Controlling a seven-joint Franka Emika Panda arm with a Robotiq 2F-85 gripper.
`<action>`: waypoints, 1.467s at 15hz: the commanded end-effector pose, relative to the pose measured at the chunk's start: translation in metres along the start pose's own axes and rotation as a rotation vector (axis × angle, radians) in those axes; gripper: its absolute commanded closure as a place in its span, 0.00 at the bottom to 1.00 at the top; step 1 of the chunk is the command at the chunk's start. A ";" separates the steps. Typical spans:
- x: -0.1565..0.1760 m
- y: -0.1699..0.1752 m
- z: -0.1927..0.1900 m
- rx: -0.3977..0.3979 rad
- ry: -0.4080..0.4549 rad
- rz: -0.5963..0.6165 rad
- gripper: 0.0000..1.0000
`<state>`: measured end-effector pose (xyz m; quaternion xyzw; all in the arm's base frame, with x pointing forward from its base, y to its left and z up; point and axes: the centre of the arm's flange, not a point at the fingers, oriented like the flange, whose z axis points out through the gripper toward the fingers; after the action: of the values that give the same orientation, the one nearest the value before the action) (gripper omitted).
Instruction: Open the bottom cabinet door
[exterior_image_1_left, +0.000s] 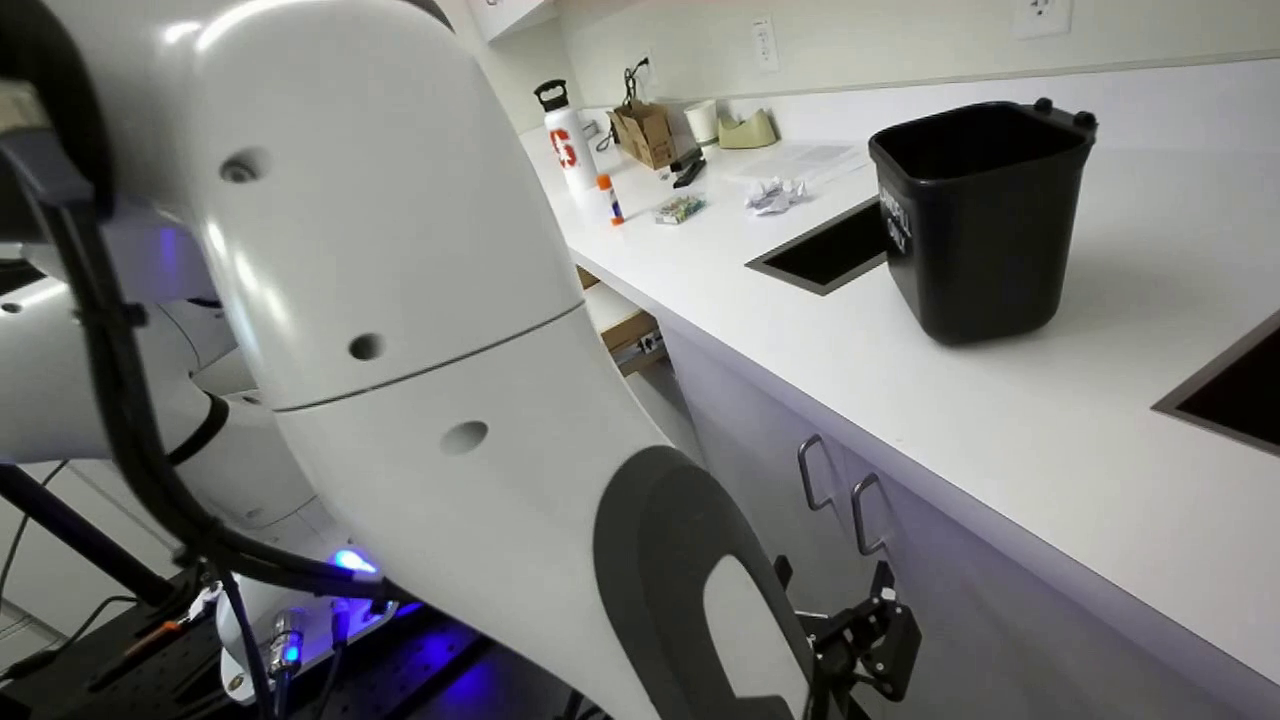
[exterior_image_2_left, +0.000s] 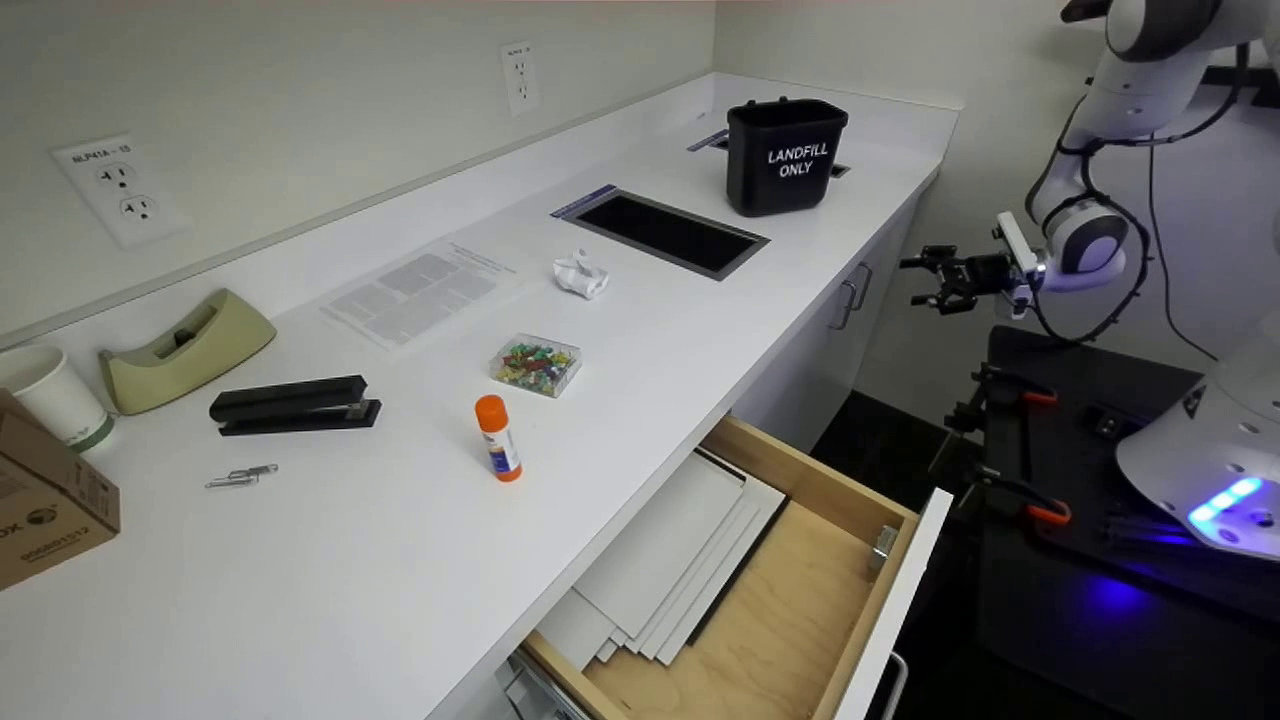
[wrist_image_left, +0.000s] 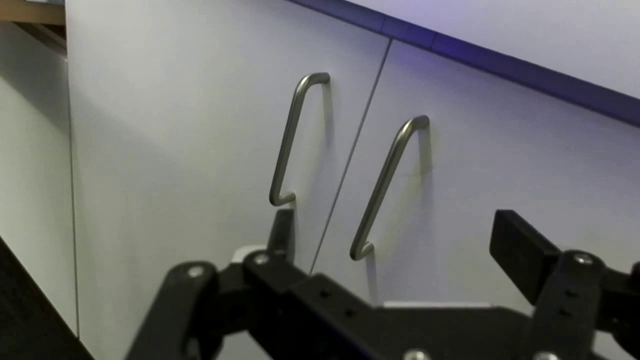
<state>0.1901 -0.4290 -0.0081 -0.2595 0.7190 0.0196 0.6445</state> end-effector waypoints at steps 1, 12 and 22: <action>0.014 -0.008 0.017 0.013 -0.076 0.049 0.00; 0.003 -0.004 0.057 0.047 -0.094 0.176 0.00; 0.001 0.032 0.076 0.049 -0.096 0.229 0.51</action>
<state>0.2459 -0.3839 -0.0357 -0.1759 0.7116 0.0885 0.6744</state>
